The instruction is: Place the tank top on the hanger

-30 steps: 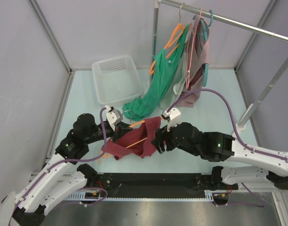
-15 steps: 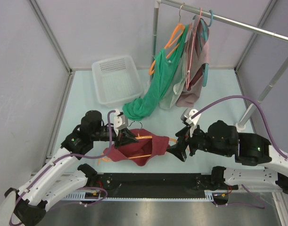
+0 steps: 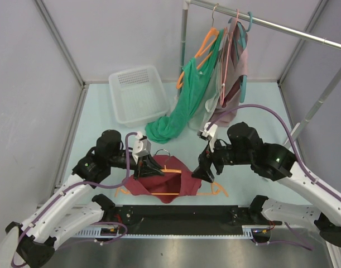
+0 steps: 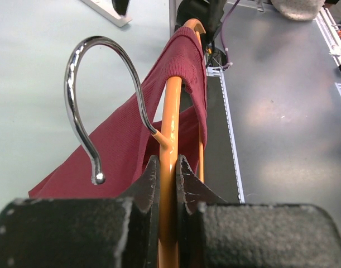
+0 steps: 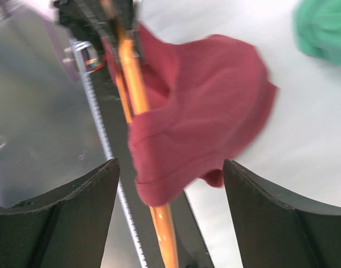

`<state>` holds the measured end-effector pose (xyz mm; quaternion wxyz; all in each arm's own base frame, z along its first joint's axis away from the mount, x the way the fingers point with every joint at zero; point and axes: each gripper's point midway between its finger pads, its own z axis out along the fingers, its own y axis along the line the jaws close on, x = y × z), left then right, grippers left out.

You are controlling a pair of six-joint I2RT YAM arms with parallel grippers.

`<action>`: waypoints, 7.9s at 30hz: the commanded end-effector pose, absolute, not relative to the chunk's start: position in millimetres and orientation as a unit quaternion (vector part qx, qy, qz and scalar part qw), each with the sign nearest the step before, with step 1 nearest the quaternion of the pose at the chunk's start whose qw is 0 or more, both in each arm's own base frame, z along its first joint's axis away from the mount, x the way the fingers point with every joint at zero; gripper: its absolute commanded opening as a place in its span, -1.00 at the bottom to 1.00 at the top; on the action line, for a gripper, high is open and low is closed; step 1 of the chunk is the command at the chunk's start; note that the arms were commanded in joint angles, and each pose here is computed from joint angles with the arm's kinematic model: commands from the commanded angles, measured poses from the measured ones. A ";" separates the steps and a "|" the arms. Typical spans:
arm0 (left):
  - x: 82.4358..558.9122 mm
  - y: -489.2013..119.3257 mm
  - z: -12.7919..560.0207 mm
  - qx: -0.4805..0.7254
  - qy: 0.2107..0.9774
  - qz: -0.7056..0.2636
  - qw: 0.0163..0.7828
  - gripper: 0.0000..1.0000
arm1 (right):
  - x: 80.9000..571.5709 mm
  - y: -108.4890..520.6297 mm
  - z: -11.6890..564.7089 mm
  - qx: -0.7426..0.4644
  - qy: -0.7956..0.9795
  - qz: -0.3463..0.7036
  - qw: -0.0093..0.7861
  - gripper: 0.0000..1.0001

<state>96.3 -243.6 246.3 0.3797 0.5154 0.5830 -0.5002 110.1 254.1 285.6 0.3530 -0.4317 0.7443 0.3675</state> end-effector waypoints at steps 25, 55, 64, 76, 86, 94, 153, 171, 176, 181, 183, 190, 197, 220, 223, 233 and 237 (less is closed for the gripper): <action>85.2 -245.9 276.1 0.540 0.529 -0.514 0.407 -0.99 | 64.6 316.2 258.1 -0.498 0.669 0.485 0.261 -1.00; 202.8 -188.9 280.8 0.331 0.679 -0.266 0.598 0.99 | 102.1 243.2 211.1 -0.303 0.792 0.379 0.371 -1.00; 206.3 -184.4 280.0 0.322 0.686 -0.257 0.600 0.99 | 120.4 195.4 221.5 -0.196 0.817 0.329 0.430 -1.00; 207.8 -182.8 280.3 0.318 0.688 -0.253 0.601 0.99 | 126.6 122.6 267.6 -0.073 0.828 0.273 0.484 -1.00; 207.8 -183.7 278.8 0.320 0.689 -0.254 0.598 0.99 | 120.1 81.2 293.2 -0.022 0.833 0.246 0.496 -1.00; 208.3 -184.6 276.9 0.321 0.691 -0.255 0.596 0.99 | 119.3 45.9 306.0 0.031 0.833 0.210 0.510 -1.00; 205.3 -193.0 271.8 0.333 0.689 -0.274 0.582 0.99 | 171.8 21.3 385.6 0.051 0.780 -0.008 0.623 -1.00; 200.2 -191.7 276.7 0.333 0.680 -0.280 0.590 0.99 | 251.5 -0.1 353.5 0.090 0.815 -0.029 0.571 -1.00; 202.2 -192.9 274.3 0.334 0.684 -0.279 0.586 0.99 | 254.4 -19.9 362.5 0.113 0.806 -0.037 0.580 -1.00; 201.8 -192.8 274.4 0.333 0.684 -0.280 0.586 0.99 | 255.1 -13.1 392.0 0.098 0.785 -0.014 0.612 -1.00; 201.5 -192.7 274.8 0.333 0.683 -0.279 0.587 0.99 | 251.6 -10.6 408.7 0.084 0.771 -0.010 0.631 -1.00; 201.6 -193.7 274.0 0.335 0.683 -0.281 0.585 0.99 | 227.1 -2.0 449.7 0.047 0.733 0.008 0.678 -1.00; 201.5 -192.5 274.4 0.332 0.684 -0.280 0.586 0.99 | 220.1 0.4 475.2 0.029 0.720 0.009 0.693 -1.00; 200.0 -186.3 280.2 0.325 0.679 -0.271 0.600 0.99 | 336.7 -13.1 533.5 0.019 0.710 -0.002 0.704 -1.00; 201.1 -184.3 281.2 0.321 0.680 -0.267 0.604 0.99 | 346.3 -23.0 526.6 0.027 0.715 0.005 0.699 -1.00; 201.5 -184.7 280.5 0.321 0.680 -0.266 0.603 0.99 | 348.3 -25.2 480.5 0.053 0.739 0.033 0.670 -1.00; 202.4 -184.9 278.6 0.321 0.683 -0.265 0.601 0.99 | 343.9 -23.9 463.8 0.060 0.745 0.038 0.663 -1.00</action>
